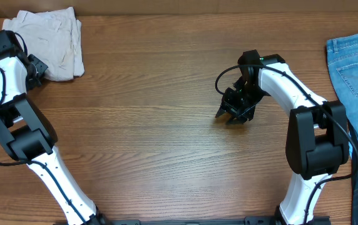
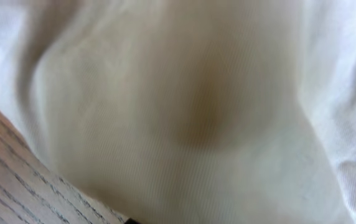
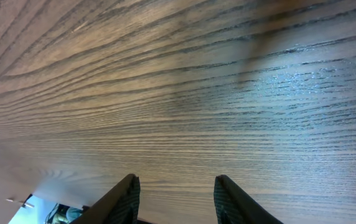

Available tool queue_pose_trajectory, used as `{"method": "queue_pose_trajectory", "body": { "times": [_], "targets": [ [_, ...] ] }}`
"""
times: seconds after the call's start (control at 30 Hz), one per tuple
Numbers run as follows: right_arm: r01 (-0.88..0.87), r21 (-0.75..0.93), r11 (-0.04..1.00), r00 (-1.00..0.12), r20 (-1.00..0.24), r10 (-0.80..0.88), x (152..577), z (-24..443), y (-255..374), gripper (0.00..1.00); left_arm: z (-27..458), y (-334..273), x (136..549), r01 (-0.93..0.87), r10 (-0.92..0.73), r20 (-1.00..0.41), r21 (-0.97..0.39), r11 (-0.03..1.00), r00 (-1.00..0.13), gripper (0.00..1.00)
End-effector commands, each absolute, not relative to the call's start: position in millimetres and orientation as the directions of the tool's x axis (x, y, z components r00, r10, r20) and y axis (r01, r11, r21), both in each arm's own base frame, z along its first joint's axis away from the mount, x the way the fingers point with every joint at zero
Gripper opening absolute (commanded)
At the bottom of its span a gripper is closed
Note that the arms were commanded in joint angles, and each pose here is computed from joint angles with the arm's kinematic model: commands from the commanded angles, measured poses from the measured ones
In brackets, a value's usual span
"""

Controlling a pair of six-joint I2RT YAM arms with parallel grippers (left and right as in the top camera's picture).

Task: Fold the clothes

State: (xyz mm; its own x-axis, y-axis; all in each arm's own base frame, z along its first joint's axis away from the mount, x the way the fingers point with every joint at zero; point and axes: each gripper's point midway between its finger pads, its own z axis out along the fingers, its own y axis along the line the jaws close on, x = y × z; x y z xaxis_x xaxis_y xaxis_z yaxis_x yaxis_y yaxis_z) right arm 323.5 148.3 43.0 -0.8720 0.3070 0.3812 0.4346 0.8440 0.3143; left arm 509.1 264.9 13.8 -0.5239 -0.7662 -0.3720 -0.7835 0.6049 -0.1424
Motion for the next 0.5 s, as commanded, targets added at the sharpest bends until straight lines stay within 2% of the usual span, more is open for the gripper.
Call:
{"method": "queue_pose_trajectory", "body": {
  "times": [0.0, 0.07, 0.13, 0.37, 0.47],
  "targets": [
    [0.418, 0.356, 0.836, -0.89, 0.346, 0.297, 330, 60, 153, 0.43, 6, 271, 506, -0.772, -0.745, -0.375, -0.107, 0.626, -0.552, 0.19],
    [0.42, 0.356, 0.835, -0.889, 0.347, 0.299, 330, 60, 153, 0.43, 6, 269, 502, -0.774, -0.748, -0.36, -0.099, 0.625, -0.558, 0.4],
    [0.42, 0.356, 0.835, -0.889, 0.347, 0.299, 330, 60, 153, 0.43, 7, 267, 499, -0.776, -0.751, -0.343, -0.091, 0.624, -0.564, 0.49],
    [0.417, 0.357, 0.836, -0.89, 0.345, 0.297, 330, 61, 153, 0.42, 30, 264, 489, -0.782, -0.759, -0.302, -0.062, 0.62, -0.577, 0.53],
    [0.416, 0.36, 0.835, -0.892, 0.341, 0.297, 330, 62, 153, 0.41, 54, 268, 484, -0.789, -0.758, -0.306, -0.032, 0.614, -0.577, 0.51]
  ]
}}
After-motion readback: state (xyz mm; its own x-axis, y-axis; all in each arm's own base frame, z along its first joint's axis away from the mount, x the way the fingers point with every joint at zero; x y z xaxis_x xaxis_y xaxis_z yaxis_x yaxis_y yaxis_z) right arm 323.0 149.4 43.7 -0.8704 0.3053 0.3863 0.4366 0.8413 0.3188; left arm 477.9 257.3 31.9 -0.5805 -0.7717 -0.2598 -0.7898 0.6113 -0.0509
